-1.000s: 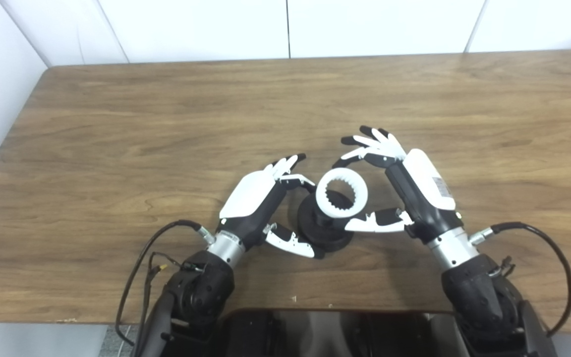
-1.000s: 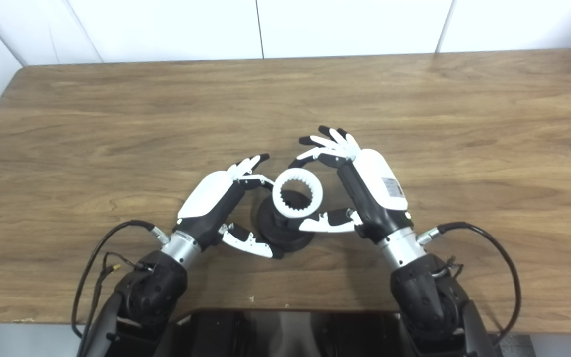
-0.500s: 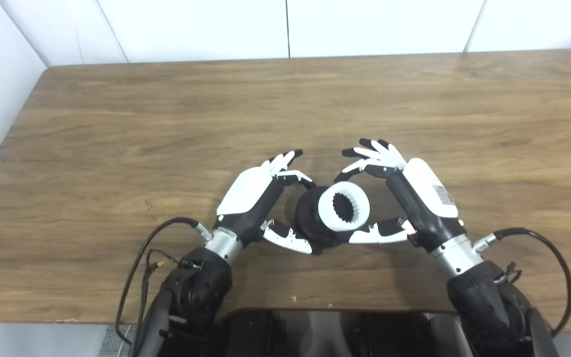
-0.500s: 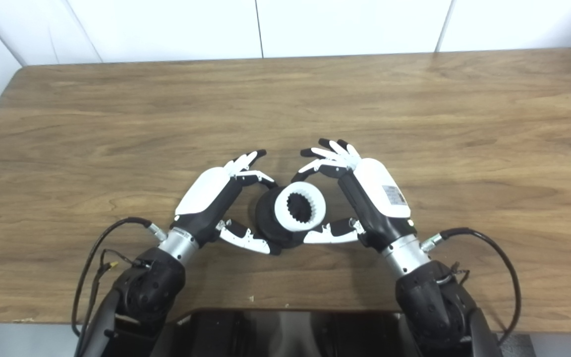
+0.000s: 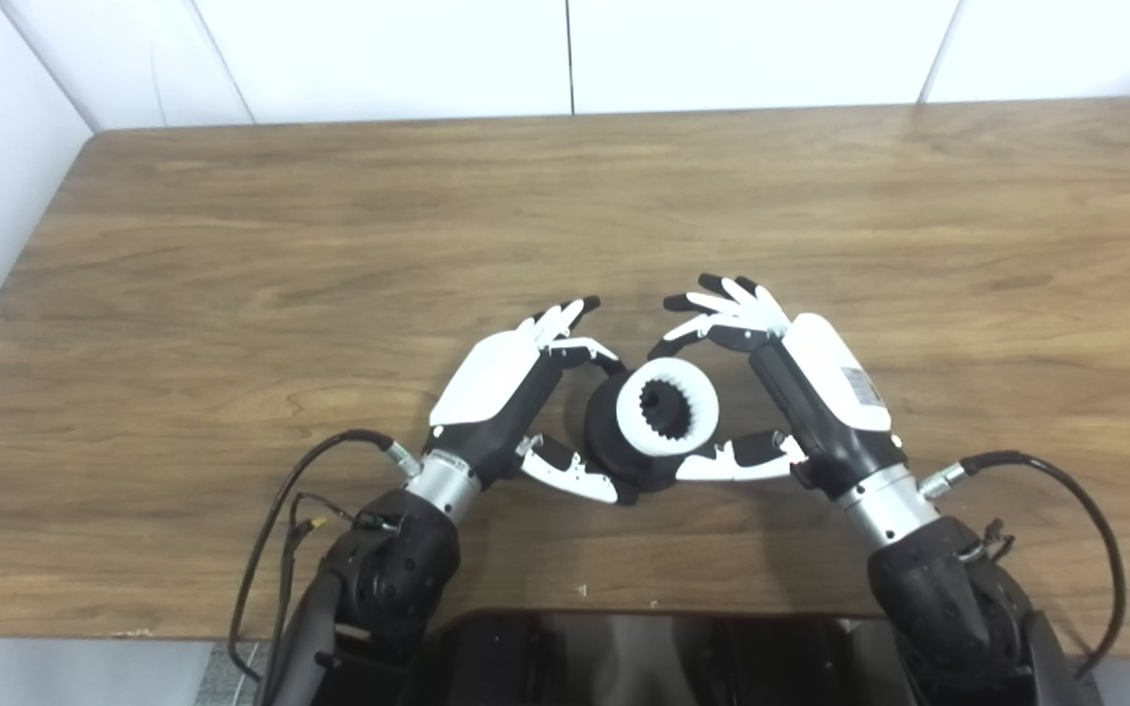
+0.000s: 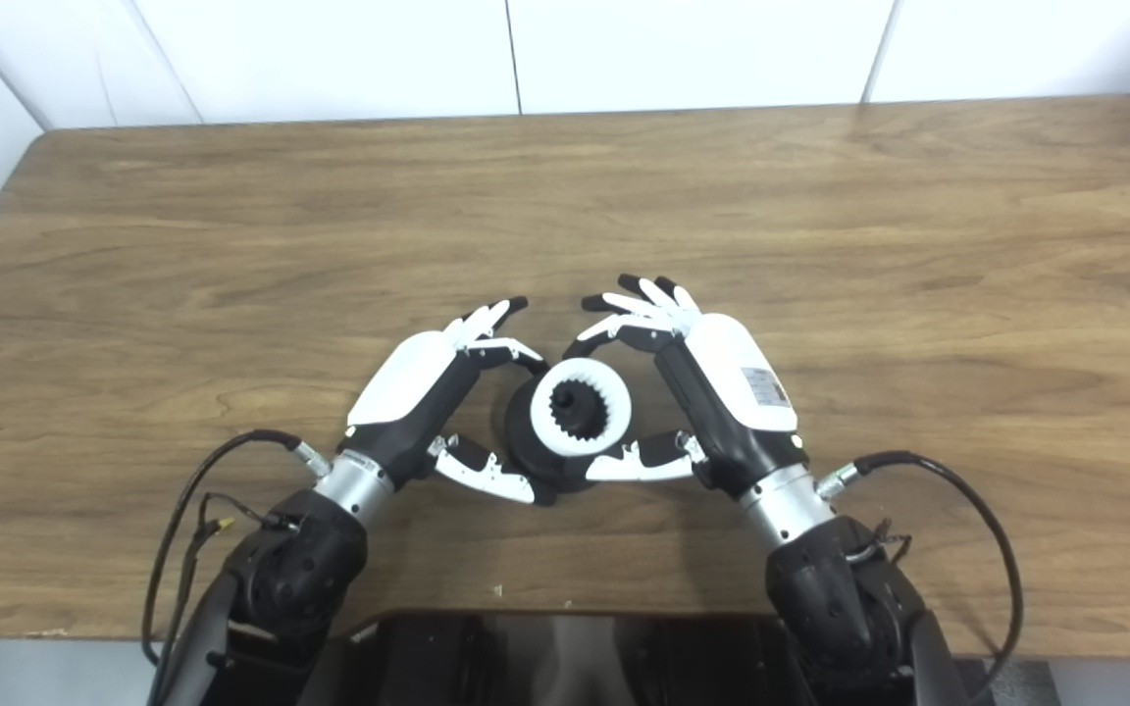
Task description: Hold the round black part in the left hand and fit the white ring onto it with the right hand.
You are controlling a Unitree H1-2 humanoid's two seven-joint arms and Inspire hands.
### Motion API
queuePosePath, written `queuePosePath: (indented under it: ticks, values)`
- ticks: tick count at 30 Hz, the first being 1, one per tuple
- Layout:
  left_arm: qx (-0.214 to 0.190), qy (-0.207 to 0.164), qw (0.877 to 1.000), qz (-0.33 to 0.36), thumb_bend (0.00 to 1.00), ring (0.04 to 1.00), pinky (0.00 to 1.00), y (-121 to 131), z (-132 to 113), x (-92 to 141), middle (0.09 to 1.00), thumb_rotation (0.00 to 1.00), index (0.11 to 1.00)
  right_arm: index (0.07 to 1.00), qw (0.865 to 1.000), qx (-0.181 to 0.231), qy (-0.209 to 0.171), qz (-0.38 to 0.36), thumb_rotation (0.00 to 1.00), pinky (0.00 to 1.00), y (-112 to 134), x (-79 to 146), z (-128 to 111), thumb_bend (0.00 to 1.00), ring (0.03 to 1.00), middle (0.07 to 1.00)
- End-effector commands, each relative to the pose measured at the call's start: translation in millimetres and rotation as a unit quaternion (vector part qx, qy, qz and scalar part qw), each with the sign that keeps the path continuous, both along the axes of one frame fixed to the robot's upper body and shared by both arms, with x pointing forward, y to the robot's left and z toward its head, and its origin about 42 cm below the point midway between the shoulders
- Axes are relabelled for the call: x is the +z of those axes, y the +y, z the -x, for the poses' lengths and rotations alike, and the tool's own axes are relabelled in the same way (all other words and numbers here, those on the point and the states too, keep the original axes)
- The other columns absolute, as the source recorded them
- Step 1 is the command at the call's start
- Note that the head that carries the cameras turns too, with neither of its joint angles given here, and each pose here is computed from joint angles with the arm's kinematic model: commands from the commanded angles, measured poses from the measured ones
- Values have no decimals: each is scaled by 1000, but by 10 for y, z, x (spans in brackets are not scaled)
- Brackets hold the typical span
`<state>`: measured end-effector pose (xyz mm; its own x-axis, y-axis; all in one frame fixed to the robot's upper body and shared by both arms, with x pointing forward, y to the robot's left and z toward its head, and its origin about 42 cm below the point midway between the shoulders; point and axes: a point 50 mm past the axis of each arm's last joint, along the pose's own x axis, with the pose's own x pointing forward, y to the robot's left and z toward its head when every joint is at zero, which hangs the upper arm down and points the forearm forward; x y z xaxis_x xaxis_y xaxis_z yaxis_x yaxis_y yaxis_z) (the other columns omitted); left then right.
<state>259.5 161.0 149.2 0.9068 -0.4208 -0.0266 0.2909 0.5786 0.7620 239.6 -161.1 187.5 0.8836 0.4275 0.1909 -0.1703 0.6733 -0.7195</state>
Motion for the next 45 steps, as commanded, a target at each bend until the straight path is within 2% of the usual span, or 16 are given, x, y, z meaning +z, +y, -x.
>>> queuePosePath:
  ticks: [1,29,32,35,36,41,45]
  values:
    - [-6,-38,999,14,975,1000,1000,-43,-65,188,1000,268,609,480,1000,8,-23,-10,143,1000,74,114,-50,521,944,837]
    - [-6,-39,999,12,973,1000,1000,-19,-61,208,1000,273,609,480,1000,-6,-5,1,142,1000,69,-82,-162,520,938,827]
    - [-5,-38,999,13,975,1000,1000,-15,-64,210,1000,274,609,486,1000,-4,14,19,150,1000,31,-59,-158,520,950,844]
    - [-5,-39,999,13,975,1000,1000,-6,-68,207,1000,273,609,791,997,4,49,56,445,999,-20,4,-153,905,996,953]
    - [-5,-39,999,13,975,1000,1000,-3,-69,206,1000,273,609,849,996,6,56,64,484,990,-35,27,-153,951,998,972]
    - [-5,-41,999,13,979,1000,1000,6,-74,201,1000,274,608,981,994,15,73,82,512,945,-94,81,-150,1000,1000,1000]
    - [-5,-41,999,14,980,1000,1000,18,-79,204,1000,271,608,999,992,20,84,89,534,947,-107,103,-144,1000,1000,1000]
